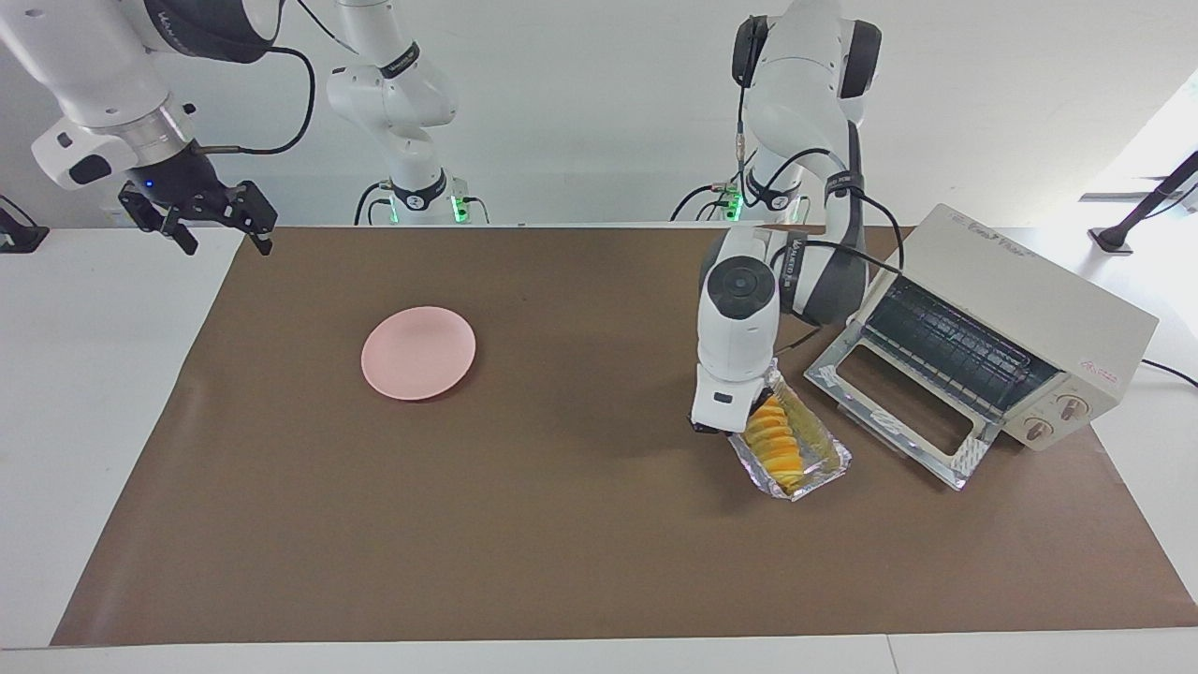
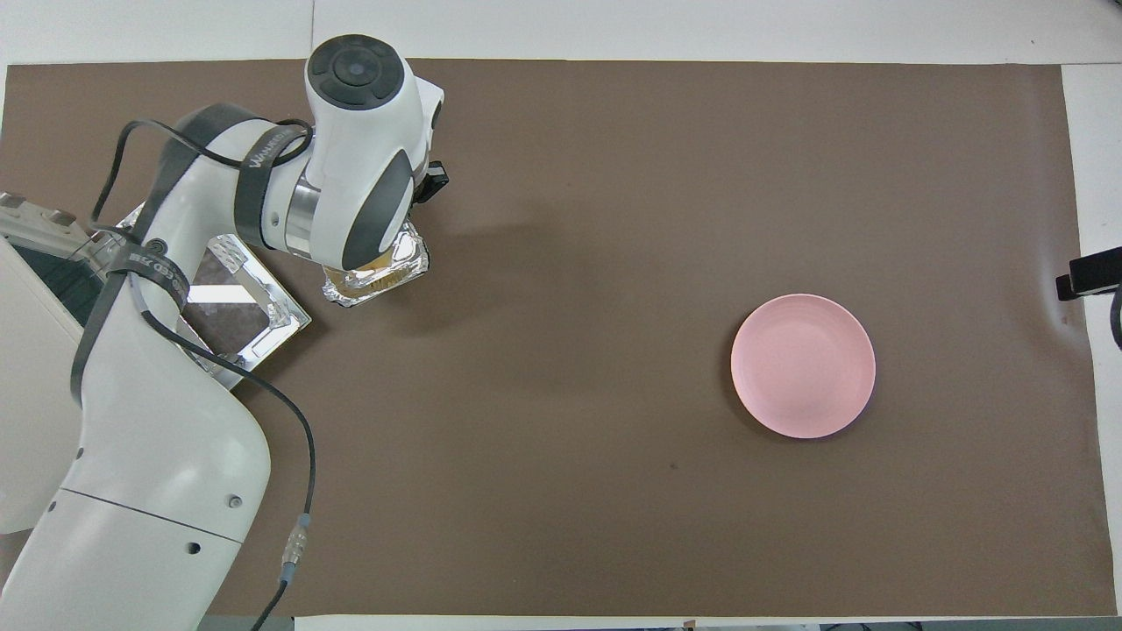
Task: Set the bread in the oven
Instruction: 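Carry the foil tray with the left gripper into the toaster oven opening, then push the foil tray deeper into the oven with the left gripper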
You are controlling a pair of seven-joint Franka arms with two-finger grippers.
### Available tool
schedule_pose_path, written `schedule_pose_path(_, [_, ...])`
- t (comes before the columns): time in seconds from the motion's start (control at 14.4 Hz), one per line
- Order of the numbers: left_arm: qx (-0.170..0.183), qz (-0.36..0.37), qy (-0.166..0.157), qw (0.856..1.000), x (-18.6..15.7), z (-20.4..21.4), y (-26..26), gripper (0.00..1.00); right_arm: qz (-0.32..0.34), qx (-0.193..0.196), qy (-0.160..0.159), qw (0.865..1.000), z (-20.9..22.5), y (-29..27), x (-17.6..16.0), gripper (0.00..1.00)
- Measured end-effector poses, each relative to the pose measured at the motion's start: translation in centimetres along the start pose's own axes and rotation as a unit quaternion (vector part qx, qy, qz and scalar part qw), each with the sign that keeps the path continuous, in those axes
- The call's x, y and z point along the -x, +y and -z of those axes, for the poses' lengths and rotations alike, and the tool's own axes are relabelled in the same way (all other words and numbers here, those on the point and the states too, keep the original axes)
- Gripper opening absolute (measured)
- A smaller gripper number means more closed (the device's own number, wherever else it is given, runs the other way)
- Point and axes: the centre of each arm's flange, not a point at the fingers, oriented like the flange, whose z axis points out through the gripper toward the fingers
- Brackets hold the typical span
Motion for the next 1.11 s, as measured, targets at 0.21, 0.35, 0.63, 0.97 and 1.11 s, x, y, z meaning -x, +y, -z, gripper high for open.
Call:
schedule_pose_path(0.21, [0.001, 0.006, -0.005, 1.000, -3.7, 0.7, -4.9, 0.02, 0.005, 0.000, 0.000, 1.000, 0.0, -0.5, 0.0, 1.00])
schedule_pose_path(0.35, [-0.006, 0.002, -0.016, 1.000, -5.4, 0.3, -7.9, 0.02, 0.007, 0.001, 0.000, 1.000, 0.1, -0.8, 0.0, 1.00])
schedule_pose_path(0.63, [-0.018, 0.024, -0.049, 0.998, -7.7, -1.9, -15.0, 0.02, 0.009, 0.001, 0.001, 1.000, 0.2, -1.0, 0.0, 1.00])
schedule_pose_path(0.97, [-0.034, 0.048, -0.090, 0.994, -7.0, -4.4, -21.7, 0.02, 0.009, 0.001, 0.001, 1.000, 0.2, -1.0, 0.0, 1.00])
schedule_pose_path(1.11, [-0.041, 0.052, -0.095, 0.993, -6.7, -4.6, -23.3, 0.02, 0.009, 0.001, 0.001, 1.000, 0.2, -1.0, 0.0, 1.00])
